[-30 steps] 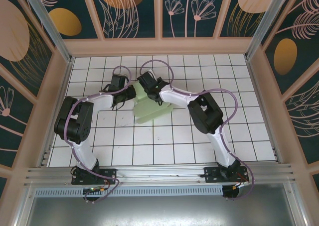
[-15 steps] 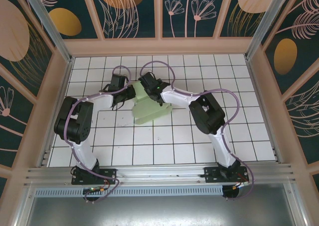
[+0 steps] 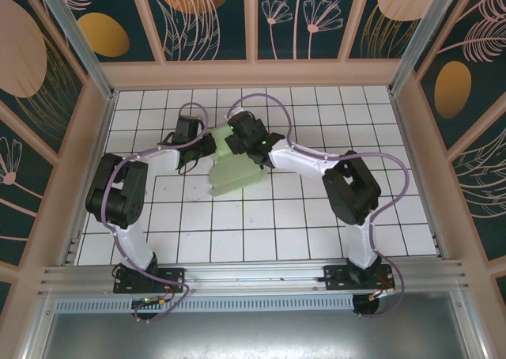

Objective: Fold the paper box

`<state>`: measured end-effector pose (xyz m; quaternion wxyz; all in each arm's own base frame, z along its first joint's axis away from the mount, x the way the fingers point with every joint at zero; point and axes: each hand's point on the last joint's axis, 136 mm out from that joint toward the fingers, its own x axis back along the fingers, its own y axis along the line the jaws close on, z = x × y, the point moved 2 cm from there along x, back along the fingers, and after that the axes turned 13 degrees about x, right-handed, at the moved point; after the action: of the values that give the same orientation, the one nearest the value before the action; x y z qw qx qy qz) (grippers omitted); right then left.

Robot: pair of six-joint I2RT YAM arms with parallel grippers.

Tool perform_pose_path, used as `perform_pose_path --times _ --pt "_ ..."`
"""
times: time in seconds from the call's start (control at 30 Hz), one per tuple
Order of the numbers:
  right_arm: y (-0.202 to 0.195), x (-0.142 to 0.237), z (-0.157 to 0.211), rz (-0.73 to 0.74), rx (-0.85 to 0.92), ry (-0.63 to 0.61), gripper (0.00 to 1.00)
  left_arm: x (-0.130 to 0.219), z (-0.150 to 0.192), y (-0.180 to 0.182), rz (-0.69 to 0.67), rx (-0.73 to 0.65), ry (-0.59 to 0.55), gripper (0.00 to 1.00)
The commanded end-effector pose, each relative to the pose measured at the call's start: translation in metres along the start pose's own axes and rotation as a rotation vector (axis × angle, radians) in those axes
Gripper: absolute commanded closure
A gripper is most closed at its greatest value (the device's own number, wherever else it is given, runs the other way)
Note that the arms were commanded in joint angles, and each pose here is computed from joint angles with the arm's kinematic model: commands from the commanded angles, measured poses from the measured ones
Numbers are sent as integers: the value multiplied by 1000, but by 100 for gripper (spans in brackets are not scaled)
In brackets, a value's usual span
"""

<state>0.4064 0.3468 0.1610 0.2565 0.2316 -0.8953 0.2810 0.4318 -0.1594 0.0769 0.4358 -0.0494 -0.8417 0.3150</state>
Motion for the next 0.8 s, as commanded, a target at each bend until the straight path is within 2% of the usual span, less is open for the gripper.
perform_pose_path --times 0.0,0.17,0.27,0.4,0.53,0.77 --pt "-13 27 -28 -108 -120 -154 21 0 -6 -17 61 -25 -11 100" --pt "-12 43 -26 -407 -186 -209 20 1 -4 -23 104 -36 4 100" --pt "-25 53 -17 -549 -234 -245 20 2 -2 -28 137 -48 13 100" --pt "-50 66 -1 -631 -264 -291 19 7 -1 -38 204 -82 12 100" --pt "-57 71 11 -697 -243 -304 18 11 1 -47 261 -100 19 100" --pt "-60 64 14 -728 -223 -300 18 19 4 -58 336 -125 26 100"
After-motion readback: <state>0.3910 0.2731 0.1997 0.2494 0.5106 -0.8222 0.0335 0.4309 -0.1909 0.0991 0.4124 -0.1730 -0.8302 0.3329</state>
